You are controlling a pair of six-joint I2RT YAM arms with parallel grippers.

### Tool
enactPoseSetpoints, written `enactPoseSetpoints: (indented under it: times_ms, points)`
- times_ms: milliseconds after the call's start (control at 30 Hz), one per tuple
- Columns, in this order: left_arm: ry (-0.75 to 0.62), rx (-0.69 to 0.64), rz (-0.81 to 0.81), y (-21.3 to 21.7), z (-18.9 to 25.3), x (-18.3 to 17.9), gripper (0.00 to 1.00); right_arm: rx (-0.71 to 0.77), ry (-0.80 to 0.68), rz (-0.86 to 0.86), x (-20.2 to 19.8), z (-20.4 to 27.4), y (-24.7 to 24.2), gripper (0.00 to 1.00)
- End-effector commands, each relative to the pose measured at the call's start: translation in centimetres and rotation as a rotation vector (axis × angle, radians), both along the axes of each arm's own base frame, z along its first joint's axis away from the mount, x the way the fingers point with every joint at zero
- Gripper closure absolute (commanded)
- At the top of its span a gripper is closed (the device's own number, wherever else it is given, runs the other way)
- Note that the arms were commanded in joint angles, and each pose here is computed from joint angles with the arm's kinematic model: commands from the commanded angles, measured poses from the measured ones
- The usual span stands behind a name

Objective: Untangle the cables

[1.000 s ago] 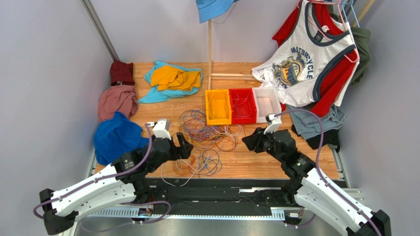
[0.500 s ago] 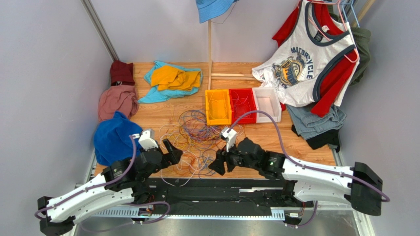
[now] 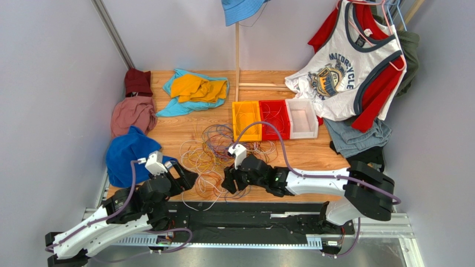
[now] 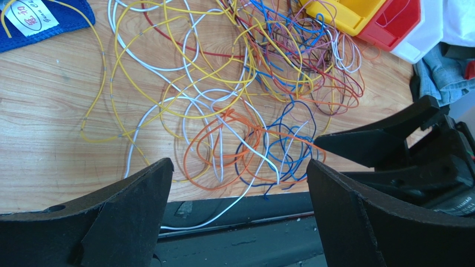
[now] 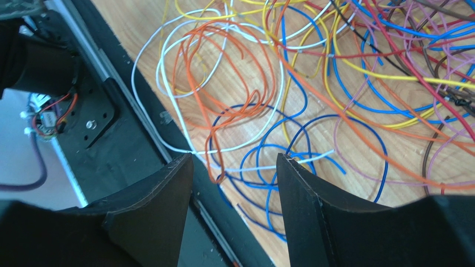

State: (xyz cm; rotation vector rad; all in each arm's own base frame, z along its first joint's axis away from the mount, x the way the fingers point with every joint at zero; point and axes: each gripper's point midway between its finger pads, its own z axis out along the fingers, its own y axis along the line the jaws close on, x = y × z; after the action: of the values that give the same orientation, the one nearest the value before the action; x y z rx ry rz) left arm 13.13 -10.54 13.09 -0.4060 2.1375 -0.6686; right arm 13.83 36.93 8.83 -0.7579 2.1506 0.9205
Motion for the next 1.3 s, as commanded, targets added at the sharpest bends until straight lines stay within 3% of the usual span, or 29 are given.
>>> enactPoseSetpoints:
  times_ms: [0, 67, 100, 133, 233, 400, 467, 500, 600, 900, 1067, 1267]
  points:
    - [0.002, 0.022, -0.013, 0.0, -0.6, -0.1, 0.01, 0.074, -0.073, -0.043, 2.1, 2.4, 2.7, 0.53]
    - [0.005, 0.026, -0.018, -0.2, -0.7, 0.0, 0.01, 0.065, -0.088, -0.083, 2.8, 2.7, 2.6, 0.76]
    - [0.007, 0.032, -0.021, -0.3, -0.8, 0.0, 0.01, 0.064, -0.101, -0.101, 3.0, 3.7, 2.0, 0.97]
    - [0.004, 0.029, -0.020, -0.3, -0.7, 0.0, 0.01, 0.065, -0.134, -0.141, 3.7, 4.8, 1.3, 1.00]
    - [-0.006, 0.033, -0.024, -0.5, -0.5, 0.2, 0.01, 0.123, -0.265, -0.205, 4.3, 12.1, -1.9, 1.00]
    - [-0.038, 0.021, -0.008, -0.6, -0.1, 0.7, 0.01, 0.293, -0.491, -0.267, 3.8, 30.8, -8.5, 1.00]
    - [-0.056, 0.013, 0.001, -0.7, 0.2, 1.1, 0.01, 0.257, -0.519, -0.263, 3.5, 33.3, -10.1, 1.00]
    - [-0.062, 0.010, 0.006, -0.7, 0.3, 1.2, 0.01, 0.319, -0.545, -0.276, 3.2, 37.7, -11.1, 1.00]
    - [-0.084, -0.008, -0.001, -1.3, 0.7, 1.5, 0.01, 0.335, -0.573, -0.299, 2.9, 41.6, -12.9, 1.00]
    - [-0.154, -0.053, -0.080, -4.0, 2.2, 2.2, 0.01, 0.292, -0.577, -0.355, 3.4, 42.0, -14.5, 1.00]
    - [-0.115, -0.040, -0.091, -4.5, 1.2, 2.1, 0.01, 0.165, -0.615, -0.506, 6.0, 39.8, -16.5, 1.00]
    - [-0.084, -0.048, -0.103, -5.0, 0.3, 1.8, 0.01, 0.114, -0.549, -0.652, 10.5, 36.8, -18.7, 1.00]
